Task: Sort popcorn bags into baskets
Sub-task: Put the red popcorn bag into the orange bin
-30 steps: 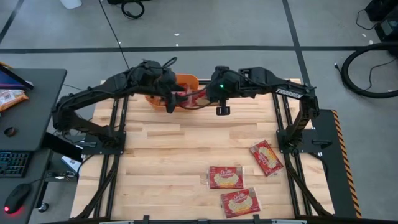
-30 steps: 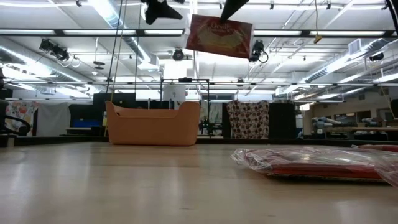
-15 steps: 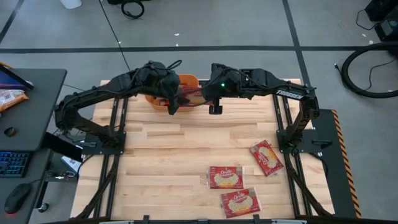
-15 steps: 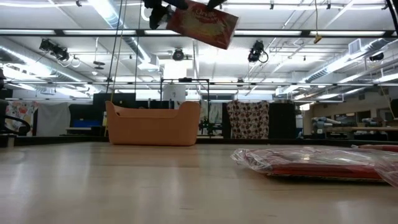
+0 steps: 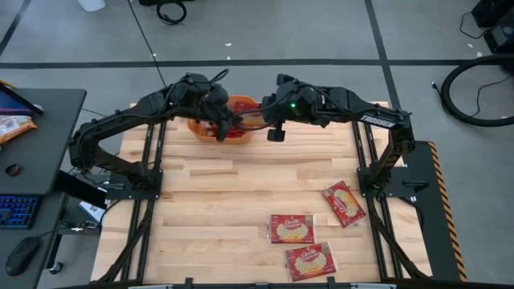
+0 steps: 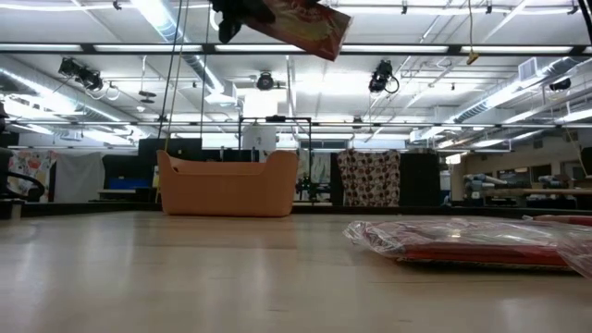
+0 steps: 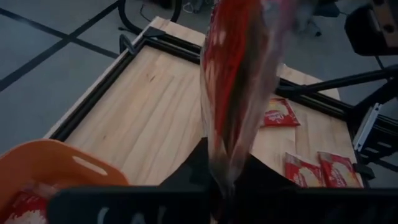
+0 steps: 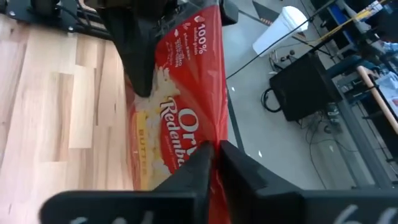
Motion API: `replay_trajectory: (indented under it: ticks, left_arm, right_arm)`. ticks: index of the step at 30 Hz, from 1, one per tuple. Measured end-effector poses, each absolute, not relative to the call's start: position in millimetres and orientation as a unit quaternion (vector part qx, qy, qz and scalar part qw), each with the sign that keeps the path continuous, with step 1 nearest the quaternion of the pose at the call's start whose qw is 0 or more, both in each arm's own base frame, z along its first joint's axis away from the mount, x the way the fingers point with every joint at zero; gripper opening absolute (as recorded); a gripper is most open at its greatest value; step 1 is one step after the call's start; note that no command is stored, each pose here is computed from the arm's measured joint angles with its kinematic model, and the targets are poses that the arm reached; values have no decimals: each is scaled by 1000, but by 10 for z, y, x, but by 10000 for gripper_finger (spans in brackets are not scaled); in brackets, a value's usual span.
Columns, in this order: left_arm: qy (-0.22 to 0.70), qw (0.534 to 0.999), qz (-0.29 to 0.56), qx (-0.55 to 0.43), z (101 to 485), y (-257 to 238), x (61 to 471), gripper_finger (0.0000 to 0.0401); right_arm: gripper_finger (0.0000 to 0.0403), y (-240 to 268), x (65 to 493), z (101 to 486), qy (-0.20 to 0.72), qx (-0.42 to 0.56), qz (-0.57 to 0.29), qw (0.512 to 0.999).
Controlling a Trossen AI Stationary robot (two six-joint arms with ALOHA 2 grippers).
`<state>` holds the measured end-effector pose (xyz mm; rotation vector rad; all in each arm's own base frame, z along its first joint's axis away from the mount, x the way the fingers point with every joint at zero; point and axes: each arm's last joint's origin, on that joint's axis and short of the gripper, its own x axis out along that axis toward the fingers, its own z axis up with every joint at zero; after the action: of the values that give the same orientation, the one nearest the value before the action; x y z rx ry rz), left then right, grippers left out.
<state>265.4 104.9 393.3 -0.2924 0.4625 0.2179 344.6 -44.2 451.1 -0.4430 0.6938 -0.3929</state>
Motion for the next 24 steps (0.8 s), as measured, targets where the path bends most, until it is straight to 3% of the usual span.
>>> replay_trajectory:
  ticks: [7,14,24]
  left_arm:
    - [226,957,95,-158,3914,1277,2541,26]
    - [255,942,86,-199,3575,1574,2368,25]
    - [258,918,109,-282,3021,1983,2004,25]
  right_arm:
    - [108,-457,3321,4620,323,-213,-249,887]
    - [177,-342,2931,4924,283,-221,-314,879]
    - [196,-208,2620,4970,290,-154,-308,893]
